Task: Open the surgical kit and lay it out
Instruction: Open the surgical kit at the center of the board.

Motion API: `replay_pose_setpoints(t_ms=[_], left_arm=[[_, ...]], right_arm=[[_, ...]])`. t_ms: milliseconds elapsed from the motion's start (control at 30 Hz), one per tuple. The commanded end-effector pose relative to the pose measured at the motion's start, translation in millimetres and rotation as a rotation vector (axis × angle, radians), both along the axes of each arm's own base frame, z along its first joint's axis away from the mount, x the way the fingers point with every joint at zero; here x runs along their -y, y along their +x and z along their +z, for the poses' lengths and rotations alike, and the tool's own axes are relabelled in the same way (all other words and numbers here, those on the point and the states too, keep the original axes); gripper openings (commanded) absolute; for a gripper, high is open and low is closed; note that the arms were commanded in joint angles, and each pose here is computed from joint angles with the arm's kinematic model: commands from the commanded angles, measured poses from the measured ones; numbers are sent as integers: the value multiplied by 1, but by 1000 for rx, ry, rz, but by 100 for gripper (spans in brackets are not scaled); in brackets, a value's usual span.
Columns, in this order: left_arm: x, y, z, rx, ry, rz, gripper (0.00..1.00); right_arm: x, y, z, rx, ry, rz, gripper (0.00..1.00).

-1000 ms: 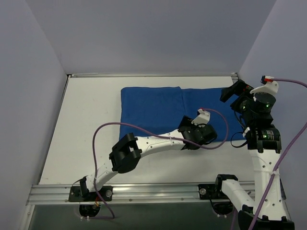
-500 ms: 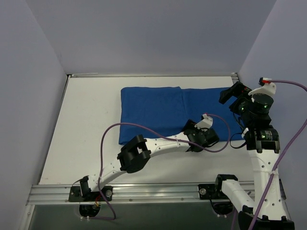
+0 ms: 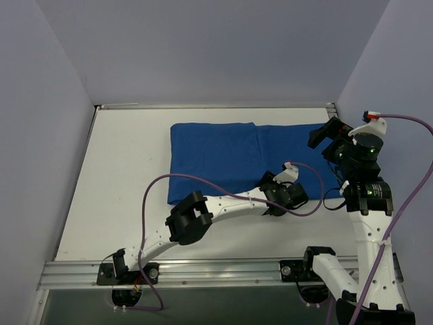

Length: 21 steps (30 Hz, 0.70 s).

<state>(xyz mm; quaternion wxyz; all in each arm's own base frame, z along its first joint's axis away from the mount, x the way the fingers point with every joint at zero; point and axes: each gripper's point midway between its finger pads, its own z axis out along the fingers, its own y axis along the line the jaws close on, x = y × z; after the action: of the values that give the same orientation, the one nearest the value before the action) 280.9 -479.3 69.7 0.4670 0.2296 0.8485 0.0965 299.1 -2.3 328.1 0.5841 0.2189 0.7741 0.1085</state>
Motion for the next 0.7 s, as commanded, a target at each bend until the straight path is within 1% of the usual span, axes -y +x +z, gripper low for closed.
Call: replay_pose_setpoints(t_ms=[0,133,267,300,400,433,500,533,667], left_arm=[[2,5,11,42,-12,21,59],[3,7,12,45,-15,17,50],[3,7,14,49,-18,15,38],[2,7,16,50,-21,15,32],[1,8,21,56,-26,19,19],[0,10,26,60,-34,23,13],[-3,11,33,66,-48,29,5],[-5,13,36,68,-51,35,3],[-14,14,49,70,-71,48,2]], right_arm=[[-3,2,10,40,0,12,100],[-2,1,9,38,-4,8,100],[-3,1,11,41,1,16,100],[-4,2,11,41,2,19,100],[-4,1,15,47,2,19,100],[-4,0,15,47,0,19,100],[-4,0,17,50,1,21,100],[-5,0,18,50,1,22,100],[-5,-3,24,61,-3,28,100]])
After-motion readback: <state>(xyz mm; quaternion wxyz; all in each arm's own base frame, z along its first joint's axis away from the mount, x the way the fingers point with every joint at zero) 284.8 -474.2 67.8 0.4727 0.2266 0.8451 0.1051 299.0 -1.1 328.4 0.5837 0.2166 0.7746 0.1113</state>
